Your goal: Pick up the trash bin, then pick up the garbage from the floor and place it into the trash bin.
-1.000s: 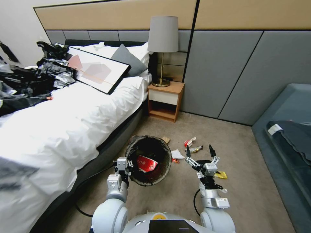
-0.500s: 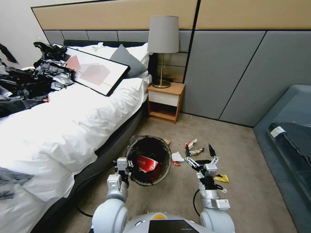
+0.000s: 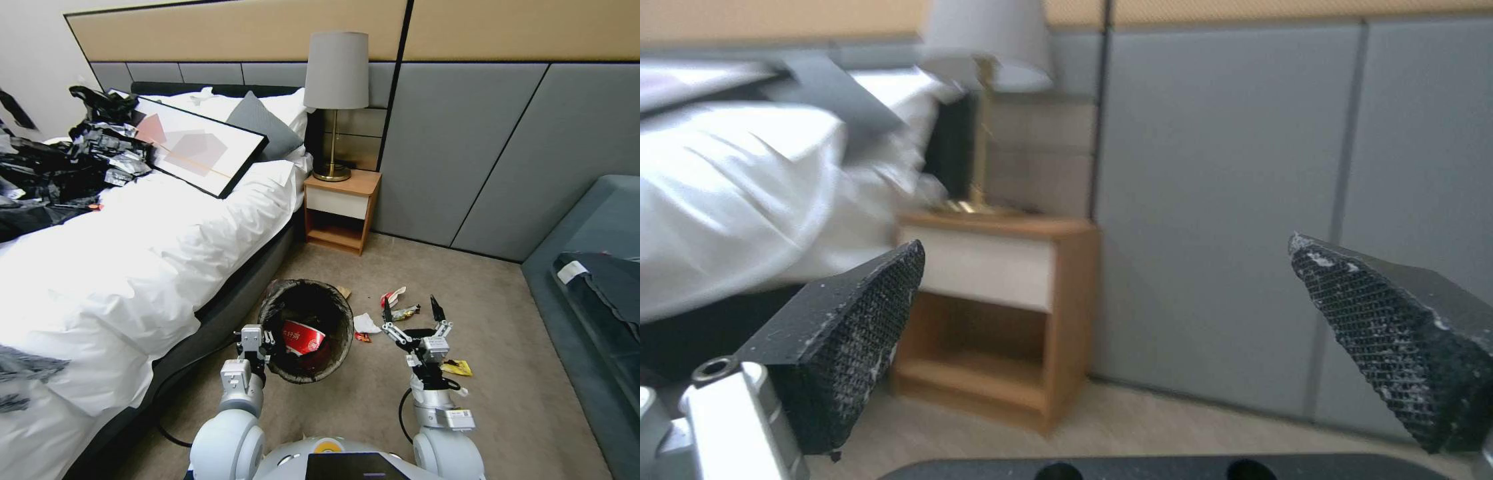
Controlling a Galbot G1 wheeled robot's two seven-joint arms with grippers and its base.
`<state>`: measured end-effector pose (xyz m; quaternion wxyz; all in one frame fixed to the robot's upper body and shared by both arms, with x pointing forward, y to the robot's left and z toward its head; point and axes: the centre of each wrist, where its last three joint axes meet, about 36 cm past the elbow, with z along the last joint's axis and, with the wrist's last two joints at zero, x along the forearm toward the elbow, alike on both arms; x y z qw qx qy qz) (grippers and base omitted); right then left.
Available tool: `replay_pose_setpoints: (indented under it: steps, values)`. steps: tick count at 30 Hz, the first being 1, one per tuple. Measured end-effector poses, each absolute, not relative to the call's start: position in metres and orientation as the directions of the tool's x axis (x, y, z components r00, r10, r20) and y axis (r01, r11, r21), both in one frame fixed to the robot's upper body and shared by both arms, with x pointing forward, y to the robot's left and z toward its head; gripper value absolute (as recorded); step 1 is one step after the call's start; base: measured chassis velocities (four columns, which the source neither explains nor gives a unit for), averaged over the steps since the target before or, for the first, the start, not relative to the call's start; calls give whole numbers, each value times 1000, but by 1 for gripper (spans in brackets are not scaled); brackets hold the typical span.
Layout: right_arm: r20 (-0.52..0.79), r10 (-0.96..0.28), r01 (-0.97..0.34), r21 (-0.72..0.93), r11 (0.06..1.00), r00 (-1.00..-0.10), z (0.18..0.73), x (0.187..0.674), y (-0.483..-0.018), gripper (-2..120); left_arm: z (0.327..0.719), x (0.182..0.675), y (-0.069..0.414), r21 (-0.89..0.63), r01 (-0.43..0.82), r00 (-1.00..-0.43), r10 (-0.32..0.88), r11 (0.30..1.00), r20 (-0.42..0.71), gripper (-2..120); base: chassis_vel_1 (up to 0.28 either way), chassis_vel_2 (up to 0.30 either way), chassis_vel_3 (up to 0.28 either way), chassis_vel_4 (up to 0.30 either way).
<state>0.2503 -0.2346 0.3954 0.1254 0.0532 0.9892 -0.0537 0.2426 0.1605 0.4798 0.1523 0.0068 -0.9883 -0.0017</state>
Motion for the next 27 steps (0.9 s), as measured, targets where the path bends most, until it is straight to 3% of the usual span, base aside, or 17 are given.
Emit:
replay_pose_setpoints:
  steps: [13,27]
  values:
    - [-32,278,279,-196,940,-960,337,282,-317,100,481,241,162,16,-15,-954,-19,1000,300,0,0,0,0,0]
    - [201,358,315,-218,924,-912,257,287,-364,100,481,240,162,20,-11,-954,-17,1000,299,0,0,0,0,0]
